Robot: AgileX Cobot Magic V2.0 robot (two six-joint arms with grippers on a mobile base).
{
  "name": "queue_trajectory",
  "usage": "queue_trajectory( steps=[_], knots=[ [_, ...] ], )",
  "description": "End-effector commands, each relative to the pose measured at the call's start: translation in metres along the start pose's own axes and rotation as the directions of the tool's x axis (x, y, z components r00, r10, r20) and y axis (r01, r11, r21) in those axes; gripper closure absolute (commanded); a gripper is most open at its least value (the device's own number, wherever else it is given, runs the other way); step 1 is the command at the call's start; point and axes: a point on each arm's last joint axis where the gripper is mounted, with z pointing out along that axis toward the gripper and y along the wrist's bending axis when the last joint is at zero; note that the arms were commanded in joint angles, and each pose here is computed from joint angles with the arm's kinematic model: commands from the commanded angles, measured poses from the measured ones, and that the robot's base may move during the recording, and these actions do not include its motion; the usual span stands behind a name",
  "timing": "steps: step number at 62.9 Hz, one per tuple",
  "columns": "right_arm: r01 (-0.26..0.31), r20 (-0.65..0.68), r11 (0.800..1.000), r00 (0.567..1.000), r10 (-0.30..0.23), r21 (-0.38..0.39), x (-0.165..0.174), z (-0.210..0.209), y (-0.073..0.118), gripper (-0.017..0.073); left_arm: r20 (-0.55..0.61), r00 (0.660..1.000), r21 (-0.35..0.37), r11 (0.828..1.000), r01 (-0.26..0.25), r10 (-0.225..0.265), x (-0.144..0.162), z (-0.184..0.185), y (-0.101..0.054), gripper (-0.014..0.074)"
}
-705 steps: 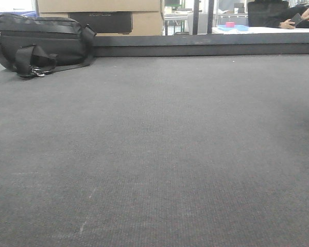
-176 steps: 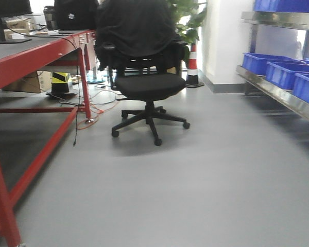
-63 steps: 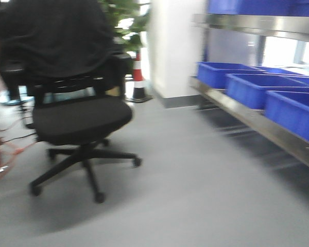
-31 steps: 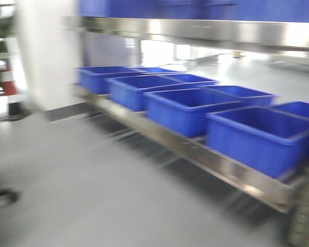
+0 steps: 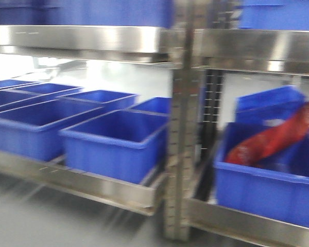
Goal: Grab block from conveyor and place in blue bin
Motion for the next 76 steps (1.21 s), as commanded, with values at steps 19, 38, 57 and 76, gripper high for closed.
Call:
queue_trajectory(
  steps=[19,38,57,76],
  knots=[
    [0.010,0.018,1.000,1.000,-0.010,0.002,-0.0021,-0.0004,-0.0001,0.0721,0.016,1.000,0.001,1.000,-0.001,0.001,-0.0016,-0.0004,-0.0001,0.0705],
    [0.010,0.018,1.000,1.000,-0.010,0.002,-0.0021,-0.0004,-0.0001,0.0721,0.016,1.000,0.001,1.000,-0.001,0.001,-0.0016,-0.0004,-0.0001,0.0705],
    [0.010,0.018,1.000,1.000,-0.010,0.002,-0.0021,-0.0004,-0.0001,0.0721,0.016,1.000,0.001,1.000,-0.001,0.001,-0.0016,-0.0004,-0.0001,0.0705],
    [0.010,0.018,1.000,1.000,-0.010,0.002,-0.0021,-0.0004,-0.0001,0.0721,0.016,1.000,0.001,1.000,-0.001,0.001,-0.0016,-0.0004,-0.0001,0.0705]
  ],
)
